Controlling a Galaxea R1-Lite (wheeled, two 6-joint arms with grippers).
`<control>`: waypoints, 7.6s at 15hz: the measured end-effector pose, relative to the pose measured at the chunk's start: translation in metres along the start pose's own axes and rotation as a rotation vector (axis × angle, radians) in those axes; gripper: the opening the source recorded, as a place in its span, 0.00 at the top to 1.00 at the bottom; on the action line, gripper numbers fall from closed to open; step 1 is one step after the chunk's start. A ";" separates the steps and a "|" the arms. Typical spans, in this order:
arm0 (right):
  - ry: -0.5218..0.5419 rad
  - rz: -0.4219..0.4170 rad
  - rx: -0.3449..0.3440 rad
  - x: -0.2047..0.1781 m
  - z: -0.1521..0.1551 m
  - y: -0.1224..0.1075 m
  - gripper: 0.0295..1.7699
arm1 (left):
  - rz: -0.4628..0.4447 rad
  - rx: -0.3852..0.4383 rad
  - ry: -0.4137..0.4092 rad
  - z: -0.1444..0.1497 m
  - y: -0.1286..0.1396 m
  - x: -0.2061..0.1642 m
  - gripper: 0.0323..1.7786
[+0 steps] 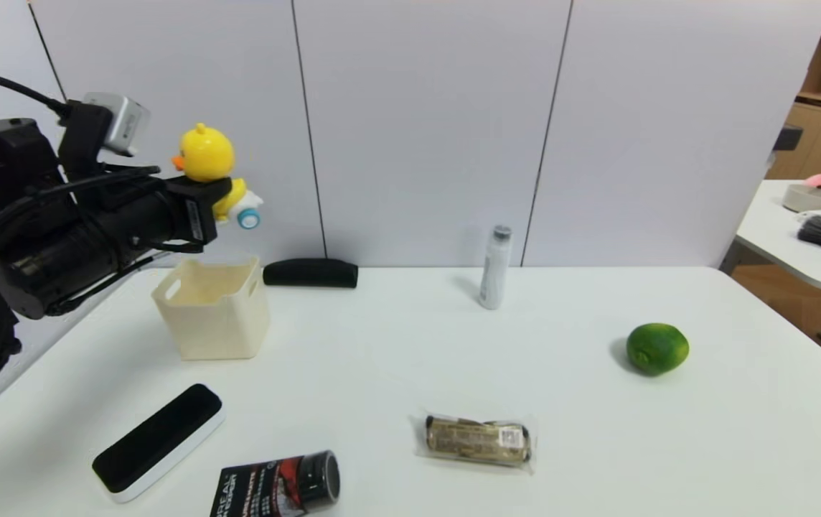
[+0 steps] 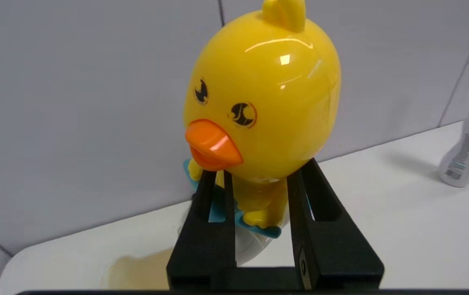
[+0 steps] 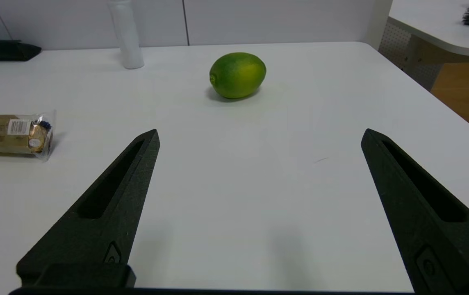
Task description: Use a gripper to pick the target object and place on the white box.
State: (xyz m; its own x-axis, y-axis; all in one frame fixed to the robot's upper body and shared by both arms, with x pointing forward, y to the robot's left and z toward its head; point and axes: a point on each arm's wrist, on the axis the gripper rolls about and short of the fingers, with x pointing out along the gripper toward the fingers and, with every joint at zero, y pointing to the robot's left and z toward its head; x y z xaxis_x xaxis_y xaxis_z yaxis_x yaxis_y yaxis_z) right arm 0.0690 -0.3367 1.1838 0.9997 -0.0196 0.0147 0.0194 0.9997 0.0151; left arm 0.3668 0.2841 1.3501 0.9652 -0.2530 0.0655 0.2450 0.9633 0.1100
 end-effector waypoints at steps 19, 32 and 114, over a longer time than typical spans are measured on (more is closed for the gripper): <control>0.000 0.000 0.000 0.000 0.000 0.000 0.04 | 0.095 -0.039 0.193 -0.086 0.026 0.005 0.80; 0.000 0.000 0.000 0.000 0.000 0.000 0.04 | 0.071 -0.035 0.169 -0.087 0.022 0.027 0.80; 0.000 0.000 0.000 0.000 0.000 0.000 0.04 | 0.229 -0.066 0.073 -0.143 -0.044 -0.311 0.05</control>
State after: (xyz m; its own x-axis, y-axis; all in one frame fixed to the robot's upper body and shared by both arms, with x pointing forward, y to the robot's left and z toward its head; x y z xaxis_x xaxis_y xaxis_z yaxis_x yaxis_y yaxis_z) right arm 0.0690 -0.3367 1.1838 0.9997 -0.0196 0.0147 0.0193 0.9997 0.0155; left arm 0.0691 0.3333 1.1835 0.9997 -0.0230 0.0096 0.0226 0.9991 0.0353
